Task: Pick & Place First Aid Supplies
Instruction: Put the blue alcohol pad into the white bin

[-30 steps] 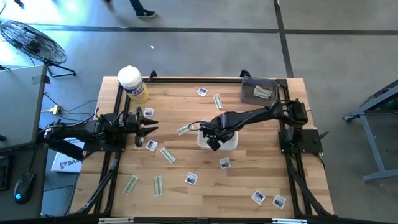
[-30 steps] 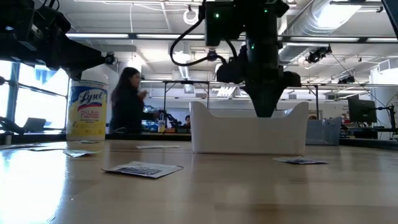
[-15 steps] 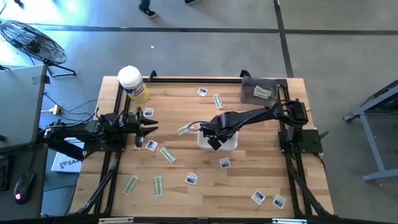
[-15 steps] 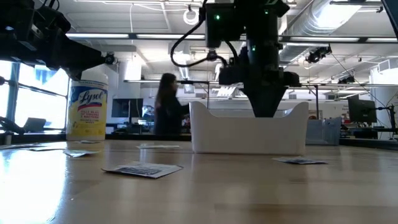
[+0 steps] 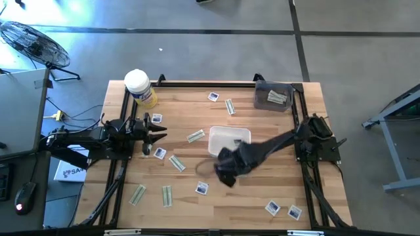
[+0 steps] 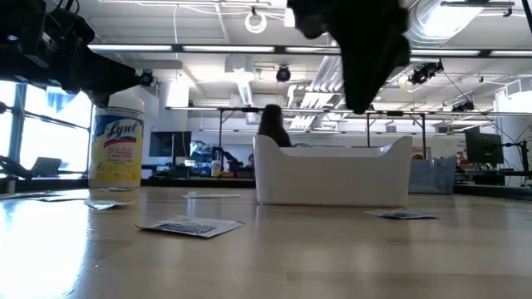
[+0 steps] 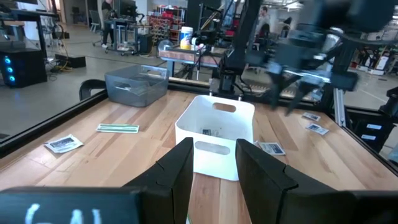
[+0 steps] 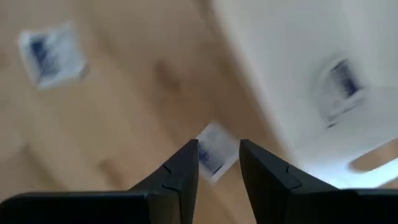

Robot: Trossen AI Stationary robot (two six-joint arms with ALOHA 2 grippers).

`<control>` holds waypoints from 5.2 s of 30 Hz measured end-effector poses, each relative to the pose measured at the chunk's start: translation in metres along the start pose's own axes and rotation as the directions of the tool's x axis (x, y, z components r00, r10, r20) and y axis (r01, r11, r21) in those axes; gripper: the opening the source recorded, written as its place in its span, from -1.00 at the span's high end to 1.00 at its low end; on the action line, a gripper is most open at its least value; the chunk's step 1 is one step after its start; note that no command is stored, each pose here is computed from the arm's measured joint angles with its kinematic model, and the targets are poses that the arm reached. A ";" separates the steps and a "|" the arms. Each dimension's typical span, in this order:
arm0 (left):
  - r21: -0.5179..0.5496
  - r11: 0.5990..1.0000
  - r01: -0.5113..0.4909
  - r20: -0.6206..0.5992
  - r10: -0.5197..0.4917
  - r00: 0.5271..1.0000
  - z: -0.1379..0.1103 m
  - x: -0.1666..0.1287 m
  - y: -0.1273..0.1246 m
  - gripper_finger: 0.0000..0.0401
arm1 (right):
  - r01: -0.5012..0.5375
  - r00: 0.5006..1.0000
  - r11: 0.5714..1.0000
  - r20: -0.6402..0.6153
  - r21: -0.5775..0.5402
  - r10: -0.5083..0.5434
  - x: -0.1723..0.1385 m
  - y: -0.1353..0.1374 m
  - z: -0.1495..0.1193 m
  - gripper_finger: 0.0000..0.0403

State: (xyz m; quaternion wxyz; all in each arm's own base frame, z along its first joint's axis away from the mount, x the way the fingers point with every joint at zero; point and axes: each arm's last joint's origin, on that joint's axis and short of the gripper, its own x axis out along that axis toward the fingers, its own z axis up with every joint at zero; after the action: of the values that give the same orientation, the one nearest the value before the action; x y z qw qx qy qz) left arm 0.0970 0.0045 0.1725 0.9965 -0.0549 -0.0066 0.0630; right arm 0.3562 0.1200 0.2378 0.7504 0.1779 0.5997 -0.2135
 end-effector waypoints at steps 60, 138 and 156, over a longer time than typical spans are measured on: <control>0.000 1.000 0.000 0.000 0.000 1.000 0.000 0.000 0.000 0.41 | -0.044 0.996 0.985 -0.088 -0.166 0.030 0.100 0.015 -0.043 0.46; 0.000 1.000 0.000 0.000 0.000 1.000 0.000 0.000 0.000 0.41 | 0.192 0.981 0.972 0.033 -0.135 -0.189 0.036 -0.083 0.041 0.51; 0.000 1.000 0.000 0.000 0.000 1.000 0.000 0.000 0.000 0.41 | 0.103 0.939 0.994 -0.331 0.022 -0.090 -0.021 0.007 -0.091 0.42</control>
State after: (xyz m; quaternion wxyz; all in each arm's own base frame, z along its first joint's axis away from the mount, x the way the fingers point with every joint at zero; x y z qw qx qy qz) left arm 0.0970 0.0045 0.1725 0.9965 -0.0549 -0.0066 0.0630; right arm 0.2815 0.1760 0.2382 0.6247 0.1960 0.7204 -0.2288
